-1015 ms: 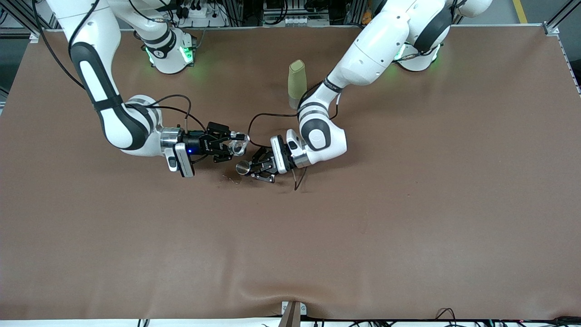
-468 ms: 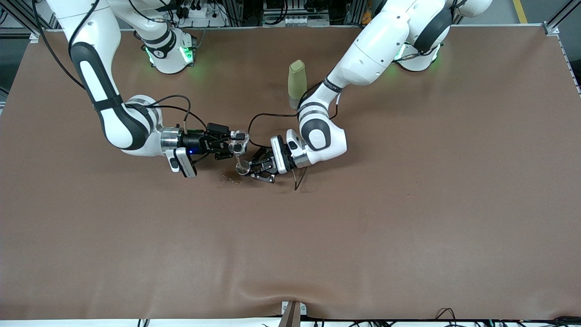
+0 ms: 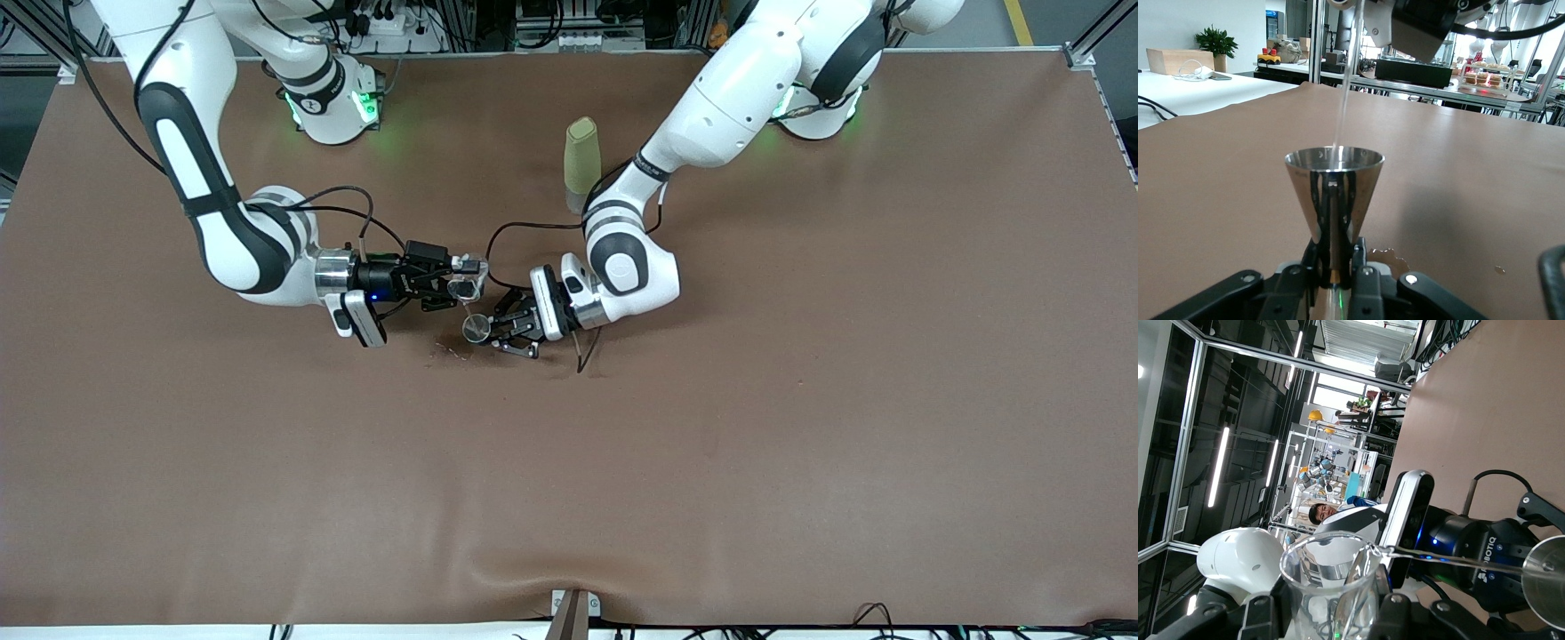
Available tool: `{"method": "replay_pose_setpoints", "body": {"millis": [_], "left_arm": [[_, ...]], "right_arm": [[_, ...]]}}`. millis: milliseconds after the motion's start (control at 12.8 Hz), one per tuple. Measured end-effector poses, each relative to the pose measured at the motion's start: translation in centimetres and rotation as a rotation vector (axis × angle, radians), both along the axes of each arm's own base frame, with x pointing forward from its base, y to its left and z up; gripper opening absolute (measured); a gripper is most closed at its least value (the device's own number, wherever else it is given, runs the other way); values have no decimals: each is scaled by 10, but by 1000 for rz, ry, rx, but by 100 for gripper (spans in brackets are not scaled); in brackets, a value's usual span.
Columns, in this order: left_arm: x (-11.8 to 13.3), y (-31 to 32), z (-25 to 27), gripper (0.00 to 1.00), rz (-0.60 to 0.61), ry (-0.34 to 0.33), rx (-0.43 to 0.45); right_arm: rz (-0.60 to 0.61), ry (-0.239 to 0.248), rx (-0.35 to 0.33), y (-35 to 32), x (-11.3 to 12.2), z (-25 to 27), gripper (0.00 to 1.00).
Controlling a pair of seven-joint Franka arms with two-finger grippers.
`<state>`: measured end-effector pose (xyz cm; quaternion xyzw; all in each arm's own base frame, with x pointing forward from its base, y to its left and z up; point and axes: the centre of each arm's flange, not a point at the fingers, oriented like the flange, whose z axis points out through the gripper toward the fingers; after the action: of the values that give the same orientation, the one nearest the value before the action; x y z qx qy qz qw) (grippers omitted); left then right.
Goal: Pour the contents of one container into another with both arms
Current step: 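Tilt the jigger with the left gripper, pouring liquid into the glass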
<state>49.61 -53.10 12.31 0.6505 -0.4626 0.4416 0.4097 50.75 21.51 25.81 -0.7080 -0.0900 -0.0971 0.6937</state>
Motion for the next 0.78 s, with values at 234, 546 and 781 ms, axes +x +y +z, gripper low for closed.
{"method": "replay_pose_setpoints", "body": {"millis": [234,546,781], "left_arm": [[0,0,0,21,0,0,0],[0,0,0,21,0,0,0],[0,0,0,21,0,0,0]], "right_arm": [[-1,26,1,0,1,1,50],[-2,59,2,0,1,1,50],[-3,79,2,0,2,2,50]]}}
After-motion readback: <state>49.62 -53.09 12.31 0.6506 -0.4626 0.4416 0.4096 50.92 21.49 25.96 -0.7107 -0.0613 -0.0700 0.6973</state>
